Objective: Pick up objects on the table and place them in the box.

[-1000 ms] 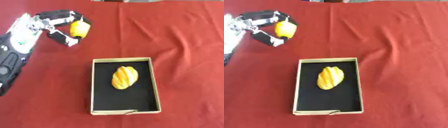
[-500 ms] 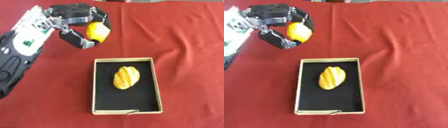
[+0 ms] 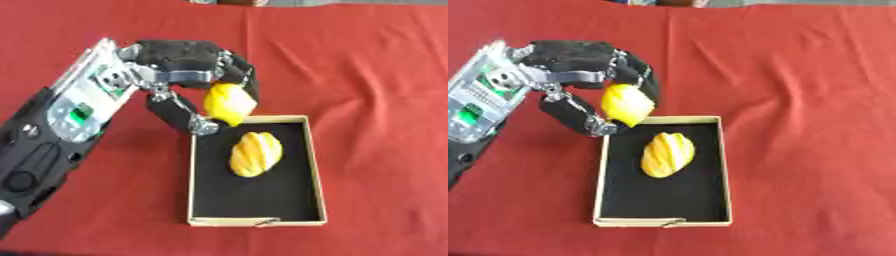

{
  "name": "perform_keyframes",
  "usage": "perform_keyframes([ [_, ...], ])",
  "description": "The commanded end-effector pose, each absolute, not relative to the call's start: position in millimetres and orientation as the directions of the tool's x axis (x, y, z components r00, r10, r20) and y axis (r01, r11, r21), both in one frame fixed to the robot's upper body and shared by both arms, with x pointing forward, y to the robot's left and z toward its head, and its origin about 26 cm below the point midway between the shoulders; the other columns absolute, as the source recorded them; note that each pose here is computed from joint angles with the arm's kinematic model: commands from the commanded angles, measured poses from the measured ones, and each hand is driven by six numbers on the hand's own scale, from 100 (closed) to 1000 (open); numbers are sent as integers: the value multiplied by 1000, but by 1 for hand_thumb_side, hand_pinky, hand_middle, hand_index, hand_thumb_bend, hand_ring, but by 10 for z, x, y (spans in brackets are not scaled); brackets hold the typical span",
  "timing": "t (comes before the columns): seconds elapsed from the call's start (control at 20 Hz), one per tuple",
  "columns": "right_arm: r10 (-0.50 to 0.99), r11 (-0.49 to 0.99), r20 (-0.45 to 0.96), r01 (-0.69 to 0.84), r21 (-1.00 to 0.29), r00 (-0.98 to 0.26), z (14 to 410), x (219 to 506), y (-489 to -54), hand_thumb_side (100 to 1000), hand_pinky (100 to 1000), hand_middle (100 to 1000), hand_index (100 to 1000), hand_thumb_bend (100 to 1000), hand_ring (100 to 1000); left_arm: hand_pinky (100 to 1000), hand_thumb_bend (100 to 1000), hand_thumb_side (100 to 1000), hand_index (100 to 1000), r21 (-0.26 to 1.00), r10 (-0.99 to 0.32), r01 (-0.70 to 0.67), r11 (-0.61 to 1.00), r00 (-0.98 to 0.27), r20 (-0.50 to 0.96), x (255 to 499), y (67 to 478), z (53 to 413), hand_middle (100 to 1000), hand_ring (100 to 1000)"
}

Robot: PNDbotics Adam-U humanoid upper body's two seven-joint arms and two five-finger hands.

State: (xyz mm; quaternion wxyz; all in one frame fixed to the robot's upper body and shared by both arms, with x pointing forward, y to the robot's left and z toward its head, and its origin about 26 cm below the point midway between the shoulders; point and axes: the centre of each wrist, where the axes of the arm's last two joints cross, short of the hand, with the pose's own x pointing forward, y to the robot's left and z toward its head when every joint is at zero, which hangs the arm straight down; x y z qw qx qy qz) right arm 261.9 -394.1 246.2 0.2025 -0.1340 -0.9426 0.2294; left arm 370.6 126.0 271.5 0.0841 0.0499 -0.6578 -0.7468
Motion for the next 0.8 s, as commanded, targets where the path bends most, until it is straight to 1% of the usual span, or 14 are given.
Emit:
perform_keyframes([
  [0.05, 371, 837, 288, 184, -515, -883, 2580, 2578, -3956, 512, 967, 757, 816, 100, 948, 755, 100, 100, 793, 974, -73, -38, -223, -996, -56, 3587, 1185, 2791, 733, 705],
  [0.1, 371, 838, 289, 184, -514, -882, 2578, 2579, -3955, 511, 967, 757, 816, 100, 947, 757, 100, 100, 797, 974, -70, -44, -223, -996, -60, 3565, 1166, 2779, 736, 709],
  [0.15, 370, 839, 291, 183, -513, -882, 2576, 2579, -3955, 509, 966, 757, 816, 100, 947, 796, 100, 100, 848, 973, -69, -49, -227, -995, -67, 3550, 1153, 2767, 779, 760],
  [0.2, 370, 839, 292, 183, -512, -882, 2570, 2577, -3957, 508, 966, 757, 816, 100, 947, 814, 100, 100, 862, 969, -69, -58, -239, -995, -77, 3538, 1141, 2751, 793, 783],
  [0.25, 371, 840, 293, 183, -511, -881, 2562, 2574, -3960, 508, 966, 757, 816, 100, 947, 857, 100, 100, 893, 965, -69, -66, -252, -994, -86, 3531, 1132, 2733, 827, 832],
  [0.4, 371, 841, 294, 185, -508, -881, 2543, 2568, -3968, 508, 966, 756, 815, 100, 946, 901, 150, 111, 923, 948, -57, -85, -307, -993, -108, 3531, 1107, 2665, 864, 878],
  [0.45, 371, 841, 295, 185, -508, -880, 2539, 2567, -3969, 507, 966, 756, 815, 100, 947, 917, 179, 209, 936, 944, -52, -91, -318, -992, -113, 3535, 1102, 2645, 879, 898],
  [0.5, 372, 841, 296, 185, -508, -880, 2536, 2566, -3970, 508, 967, 756, 815, 100, 947, 940, 238, 363, 952, 941, -47, -97, -325, -992, -118, 3538, 1099, 2628, 899, 922],
  [0.55, 373, 841, 297, 185, -509, -879, 2533, 2565, -3970, 507, 967, 756, 815, 100, 947, 971, 299, 488, 968, 939, -41, -104, -329, -991, -124, 3539, 1098, 2619, 919, 953],
  [0.65, 374, 840, 298, 184, -510, -878, 2530, 2565, -3971, 506, 967, 756, 815, 100, 947, 1000, 386, 647, 990, 937, -40, -116, -330, -990, -136, 3542, 1112, 2622, 943, 994],
  [0.7, 374, 840, 298, 184, -511, -878, 2528, 2564, -3972, 506, 967, 756, 815, 100, 947, 1000, 411, 710, 996, 937, -45, -121, -328, -989, -143, 3544, 1126, 2629, 948, 1000],
  [0.8, 375, 839, 299, 184, -511, -878, 2525, 2563, -3973, 506, 967, 756, 815, 100, 947, 1000, 442, 730, 1000, 936, -56, -131, -326, -986, -158, 3545, 1147, 2642, 954, 1000],
])
